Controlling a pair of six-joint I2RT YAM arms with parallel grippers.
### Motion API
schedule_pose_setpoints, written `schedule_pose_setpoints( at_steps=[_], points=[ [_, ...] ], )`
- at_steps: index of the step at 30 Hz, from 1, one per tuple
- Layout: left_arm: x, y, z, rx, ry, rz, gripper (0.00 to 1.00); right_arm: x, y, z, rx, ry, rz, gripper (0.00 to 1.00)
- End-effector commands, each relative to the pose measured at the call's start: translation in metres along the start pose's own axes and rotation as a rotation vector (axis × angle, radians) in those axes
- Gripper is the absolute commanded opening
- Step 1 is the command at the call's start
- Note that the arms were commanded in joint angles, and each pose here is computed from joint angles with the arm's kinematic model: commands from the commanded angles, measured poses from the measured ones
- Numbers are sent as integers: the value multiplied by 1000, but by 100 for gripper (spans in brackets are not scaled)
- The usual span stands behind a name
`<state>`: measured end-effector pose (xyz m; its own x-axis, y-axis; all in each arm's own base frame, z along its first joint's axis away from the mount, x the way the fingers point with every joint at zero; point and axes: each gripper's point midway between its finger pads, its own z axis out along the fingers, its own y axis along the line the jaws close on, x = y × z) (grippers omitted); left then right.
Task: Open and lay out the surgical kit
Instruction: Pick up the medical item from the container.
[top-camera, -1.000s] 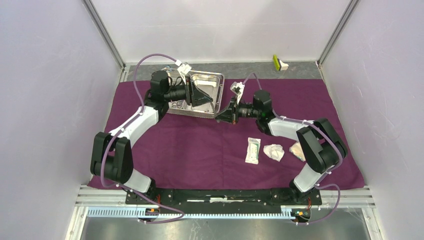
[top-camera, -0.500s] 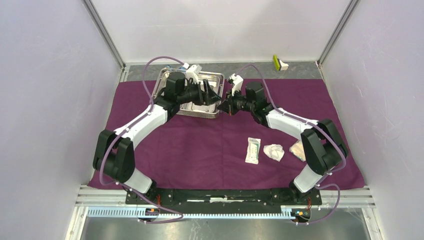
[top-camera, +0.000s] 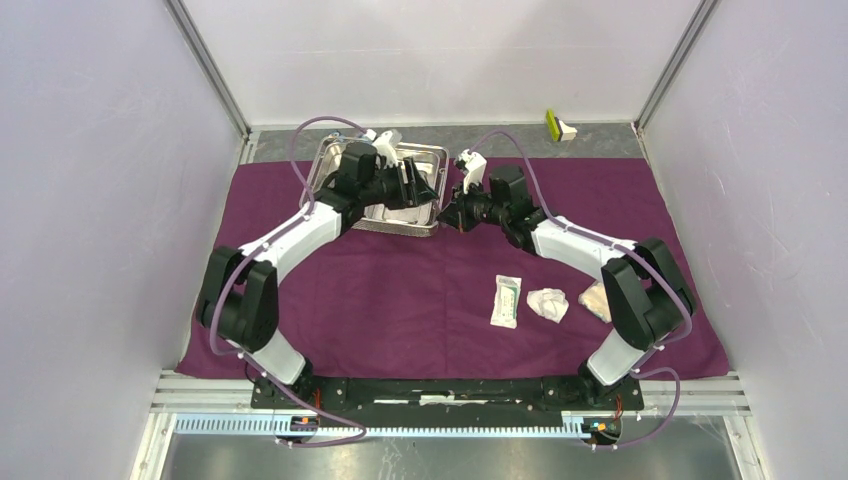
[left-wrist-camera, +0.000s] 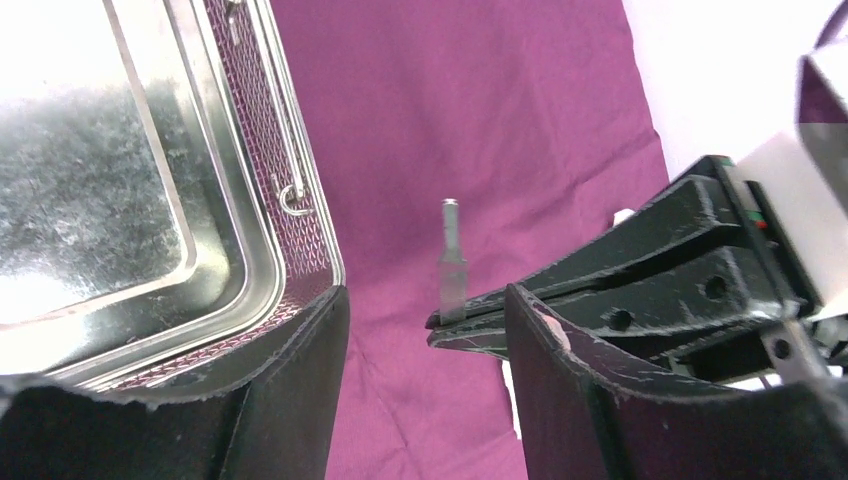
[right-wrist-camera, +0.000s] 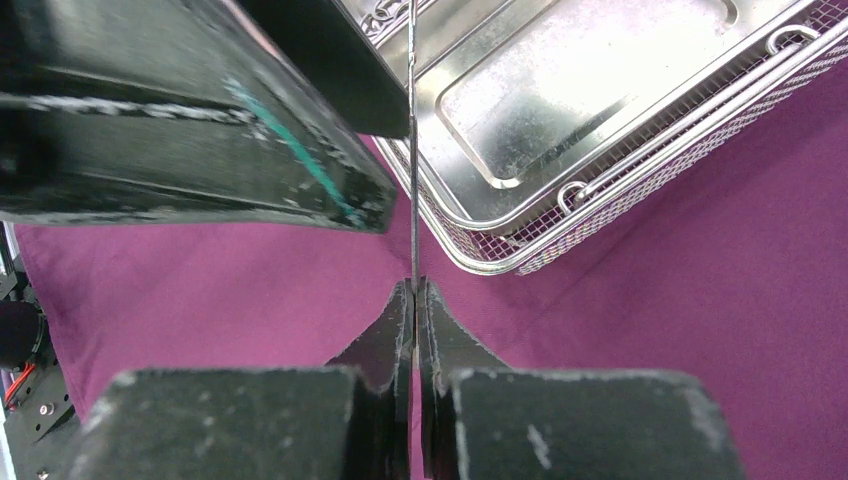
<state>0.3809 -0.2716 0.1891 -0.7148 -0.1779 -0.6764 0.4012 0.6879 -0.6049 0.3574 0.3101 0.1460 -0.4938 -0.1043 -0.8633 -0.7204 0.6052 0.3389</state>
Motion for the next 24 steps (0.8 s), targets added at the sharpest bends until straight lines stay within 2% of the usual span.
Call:
schedule_pose_setpoints(
  at_steps=[1, 15, 24],
  points=[
    [-7, -9, 9, 27, -7, -65, 63, -22, 5, 2, -15, -58, -14, 0],
    [-5, -17, 18, 61, -7, -86, 45, -13, 2, 5, -11, -45, -3, 0],
    [-3, -15, 23, 63, 3, -88, 39, -12, 2, 4, -11, -47, -1, 0]
  ],
)
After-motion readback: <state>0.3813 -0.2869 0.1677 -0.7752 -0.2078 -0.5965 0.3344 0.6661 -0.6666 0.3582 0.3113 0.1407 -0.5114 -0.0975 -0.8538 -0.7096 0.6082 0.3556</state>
